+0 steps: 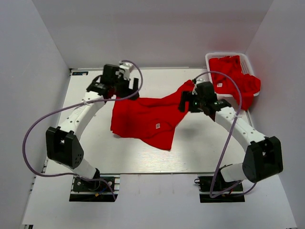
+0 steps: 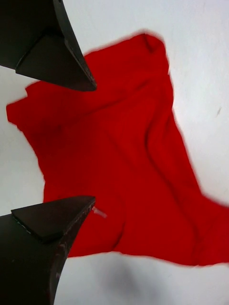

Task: Fold and stack the t-shirts
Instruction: Flatten out the tshirt

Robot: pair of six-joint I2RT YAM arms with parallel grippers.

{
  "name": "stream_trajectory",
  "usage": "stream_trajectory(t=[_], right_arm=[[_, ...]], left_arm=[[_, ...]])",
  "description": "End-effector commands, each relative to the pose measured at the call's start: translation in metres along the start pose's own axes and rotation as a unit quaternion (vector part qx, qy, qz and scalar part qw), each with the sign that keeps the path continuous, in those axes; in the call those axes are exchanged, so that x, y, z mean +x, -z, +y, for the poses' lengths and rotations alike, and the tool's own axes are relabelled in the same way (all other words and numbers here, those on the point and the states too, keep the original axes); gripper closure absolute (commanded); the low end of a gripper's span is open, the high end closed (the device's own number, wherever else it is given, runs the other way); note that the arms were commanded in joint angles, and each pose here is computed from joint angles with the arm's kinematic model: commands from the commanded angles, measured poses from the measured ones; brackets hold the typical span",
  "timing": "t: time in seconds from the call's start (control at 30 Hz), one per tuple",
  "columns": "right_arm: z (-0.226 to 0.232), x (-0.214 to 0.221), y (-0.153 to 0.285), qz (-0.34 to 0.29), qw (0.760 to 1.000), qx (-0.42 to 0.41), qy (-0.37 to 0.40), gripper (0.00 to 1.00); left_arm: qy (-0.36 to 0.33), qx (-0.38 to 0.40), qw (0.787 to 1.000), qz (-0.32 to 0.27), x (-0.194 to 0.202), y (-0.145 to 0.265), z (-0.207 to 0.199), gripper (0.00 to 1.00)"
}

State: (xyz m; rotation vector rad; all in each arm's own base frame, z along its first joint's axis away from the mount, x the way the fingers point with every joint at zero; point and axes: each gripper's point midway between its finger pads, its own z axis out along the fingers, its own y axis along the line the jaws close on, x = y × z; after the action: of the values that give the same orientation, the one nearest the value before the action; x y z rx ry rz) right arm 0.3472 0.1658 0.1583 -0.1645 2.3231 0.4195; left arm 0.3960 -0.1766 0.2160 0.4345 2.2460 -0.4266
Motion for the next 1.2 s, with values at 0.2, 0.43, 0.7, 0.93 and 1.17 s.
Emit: stream_trajectory(t=[0.2, 0.43, 0.7, 0.93, 1.17], right_arm=[[0.052, 0.100, 0.013, 0.093, 0.984, -0.124, -0.084, 0.10], [0.042, 0.131, 0.025, 0.116, 0.981, -0.110, -0.107, 0.10], [0.011, 0.145, 0.057, 0.112, 0.985, -0.027, -0.127, 0.10], [-0.019, 0.156, 0.086, 0.082, 0.983, 0.049, -0.155, 0.10], [-0.024, 0.160, 0.097, 0.080, 0.981, 0.063, -0.164, 0.10]], left_arm=[[-0.086, 0.076, 0.985, 0.127, 0.118, -0.033, -0.097, 0.00], [-0.130, 0.042, 0.979, 0.154, 0.141, -0.051, -0.119, 0.02], [-0.175, 0.060, 0.975, 0.124, 0.123, -0.086, -0.164, 0.02], [-0.222, 0.075, 0.965, 0.114, 0.116, -0.119, -0.198, 0.05], [-0.241, 0.063, 0.959, 0.136, 0.129, -0.155, -0.208, 0.22]])
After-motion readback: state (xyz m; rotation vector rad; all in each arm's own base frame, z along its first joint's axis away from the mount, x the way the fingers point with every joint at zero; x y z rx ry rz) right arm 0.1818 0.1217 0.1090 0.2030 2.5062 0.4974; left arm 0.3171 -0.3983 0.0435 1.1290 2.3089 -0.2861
